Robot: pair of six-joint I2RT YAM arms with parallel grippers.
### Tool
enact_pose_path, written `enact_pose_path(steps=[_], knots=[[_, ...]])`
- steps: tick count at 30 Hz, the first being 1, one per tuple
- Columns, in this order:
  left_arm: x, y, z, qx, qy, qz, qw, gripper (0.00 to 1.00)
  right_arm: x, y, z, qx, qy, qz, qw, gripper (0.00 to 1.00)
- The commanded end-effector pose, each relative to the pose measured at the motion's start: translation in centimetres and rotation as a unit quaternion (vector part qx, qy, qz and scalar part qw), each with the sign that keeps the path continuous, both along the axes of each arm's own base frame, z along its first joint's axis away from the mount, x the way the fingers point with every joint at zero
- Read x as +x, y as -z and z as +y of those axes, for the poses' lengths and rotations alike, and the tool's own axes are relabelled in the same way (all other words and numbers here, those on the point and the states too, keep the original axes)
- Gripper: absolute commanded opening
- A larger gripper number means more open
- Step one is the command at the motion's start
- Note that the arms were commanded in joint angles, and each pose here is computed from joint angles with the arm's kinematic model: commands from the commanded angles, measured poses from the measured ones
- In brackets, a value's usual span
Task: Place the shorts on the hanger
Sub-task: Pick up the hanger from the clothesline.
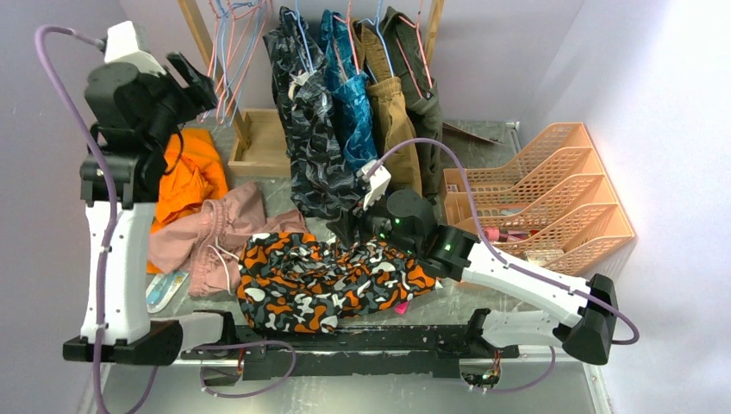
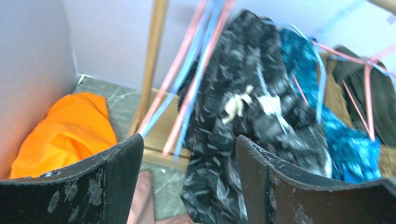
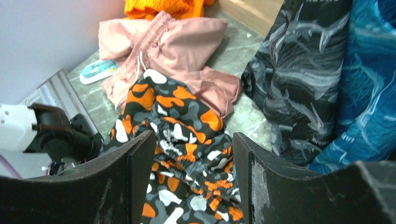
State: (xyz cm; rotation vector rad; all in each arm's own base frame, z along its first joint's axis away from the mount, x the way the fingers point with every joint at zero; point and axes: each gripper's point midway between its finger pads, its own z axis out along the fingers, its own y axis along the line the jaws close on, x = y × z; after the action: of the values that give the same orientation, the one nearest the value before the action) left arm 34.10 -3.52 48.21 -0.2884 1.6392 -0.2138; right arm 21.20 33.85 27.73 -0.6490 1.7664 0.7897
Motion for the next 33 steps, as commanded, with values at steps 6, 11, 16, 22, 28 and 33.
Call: enact_pose_path(steps=[6, 11, 16, 22, 28, 33], knots=[[2.4, -0.1, 1.5, -0.082, 0.064, 0.001, 0.995, 0.77, -2.8, 0.4, -1.1, 0.036, -0.037, 0.018, 0.998, 0.65], [3.2, 1.6, 3.1, -0.095, 0.038, -0.017, 0.995, 0.77, -2.8, 1.3, -2.0, 0.021, -0.028, 0.019, 0.999, 0.65], [3.6, 2.7, 4.7, -0.078, 0.003, -0.044, 0.996, 0.76, -2.6, 1.6, -2.5, 0.016, -0.017, 0.021, 1.0, 0.65], [5.2, 4.4, 4.2, -0.102, 0.018, -0.025, 0.994, 0.79, -2.4, 2.0, -3.4, 0.029, 0.005, 0.017, 0.999, 0.64], [7.0, 4.8, 3.5, -0.104, 0.051, -0.02, 0.993, 0.8, -2.2, 2.0, -3.6, 0.031, 0.012, 0.014, 0.999, 0.64], [8.5, 5.6, 1.4, -0.121, 0.119, -0.006, 0.985, 0.79, -1.9, 2.0, -3.8, 0.021, 0.02, 0.01, 1.0, 0.64]])
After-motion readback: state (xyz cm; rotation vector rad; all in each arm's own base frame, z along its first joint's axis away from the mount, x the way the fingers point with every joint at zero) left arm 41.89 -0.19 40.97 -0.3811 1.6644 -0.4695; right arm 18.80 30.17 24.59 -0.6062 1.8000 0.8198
